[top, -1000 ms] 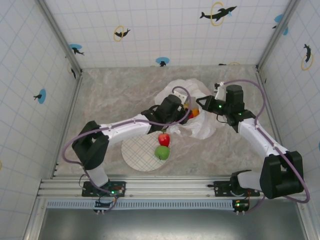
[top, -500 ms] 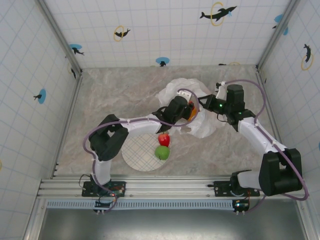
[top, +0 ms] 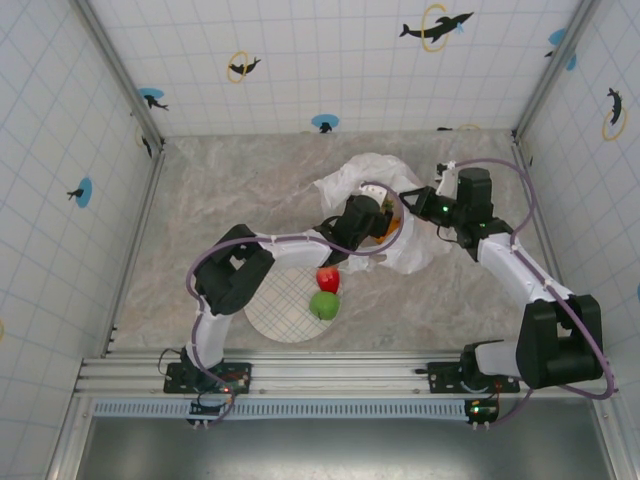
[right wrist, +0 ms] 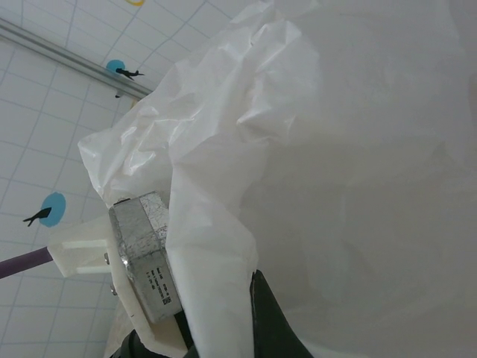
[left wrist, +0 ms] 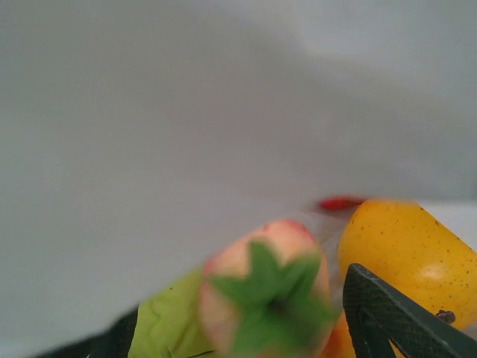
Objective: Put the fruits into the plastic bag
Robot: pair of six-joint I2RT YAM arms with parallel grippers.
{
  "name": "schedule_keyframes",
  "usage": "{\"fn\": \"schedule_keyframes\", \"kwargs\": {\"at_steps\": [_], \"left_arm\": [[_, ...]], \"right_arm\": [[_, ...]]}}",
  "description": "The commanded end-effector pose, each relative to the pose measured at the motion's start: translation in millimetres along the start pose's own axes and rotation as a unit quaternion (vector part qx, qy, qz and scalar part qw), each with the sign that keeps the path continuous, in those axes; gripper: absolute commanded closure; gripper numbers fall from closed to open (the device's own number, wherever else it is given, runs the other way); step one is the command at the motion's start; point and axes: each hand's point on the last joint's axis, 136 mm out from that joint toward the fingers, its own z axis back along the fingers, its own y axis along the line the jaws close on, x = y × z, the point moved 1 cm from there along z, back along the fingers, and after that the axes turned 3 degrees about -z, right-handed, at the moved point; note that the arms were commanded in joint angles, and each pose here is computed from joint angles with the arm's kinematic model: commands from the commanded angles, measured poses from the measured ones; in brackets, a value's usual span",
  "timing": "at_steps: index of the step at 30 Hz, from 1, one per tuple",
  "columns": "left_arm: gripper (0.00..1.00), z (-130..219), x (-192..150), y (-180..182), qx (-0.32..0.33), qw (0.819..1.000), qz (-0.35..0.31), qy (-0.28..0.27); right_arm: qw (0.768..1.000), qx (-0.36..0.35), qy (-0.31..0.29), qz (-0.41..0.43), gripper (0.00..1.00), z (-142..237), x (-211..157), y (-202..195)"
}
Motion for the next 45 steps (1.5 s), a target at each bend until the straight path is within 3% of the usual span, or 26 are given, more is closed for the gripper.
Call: {"fn": "schedule_keyframes", "kwargs": {"at_steps": [1,8,16,23,27,32,39,45], "left_arm": [[0.22,9.1,27.4,-0.2,-0.009,0.999,0.023,-0.029],[0.16,28.4,41.4,-3.1,-0.035,0.998,0.047,-0.039],[0.16,59.7,45.0,-8.3,-0.083,0.994,0.062,-0.032],[0.18,98.9,44.9,-8.1,-0.176,0.974,0.146,-0.006],[0.19,121.9,50.3,-9.4,-0.207,0.965,0.159,-0.007],[0.19,147.6,59.2,1.7,-0.207,0.963,0.173,-0.019],[0.19,173.7,46.3,21.1,-0.2,0.96,0.197,-0.011],[0.18,200.3,22.4,42.4,-0.157,0.971,0.18,0.011]], "right_arm": [[1.0,0.002,-0.006,0.004,1.0,-1.0,2.4,-3.5],[1.0,-0.001,-0.003,0.005,1.0,-0.9,-0.4,-6.5],[1.0,-0.024,-0.001,0.01,1.0,2.8,-1.5,-16.4],[0.999,-0.036,0.007,0.015,1.0,3.8,-7.2,-25.5],[0.999,-0.041,0.01,0.016,1.0,4.5,-10.3,-28.1],[0.999,-0.042,0.008,0.022,1.0,6.2,-9.8,-27.0],[0.999,-0.04,0.007,0.025,1.0,6.3,-8.2,-24.9],[0.999,-0.044,0.007,0.029,1.0,6.8,-6.8,-25.9]]}}
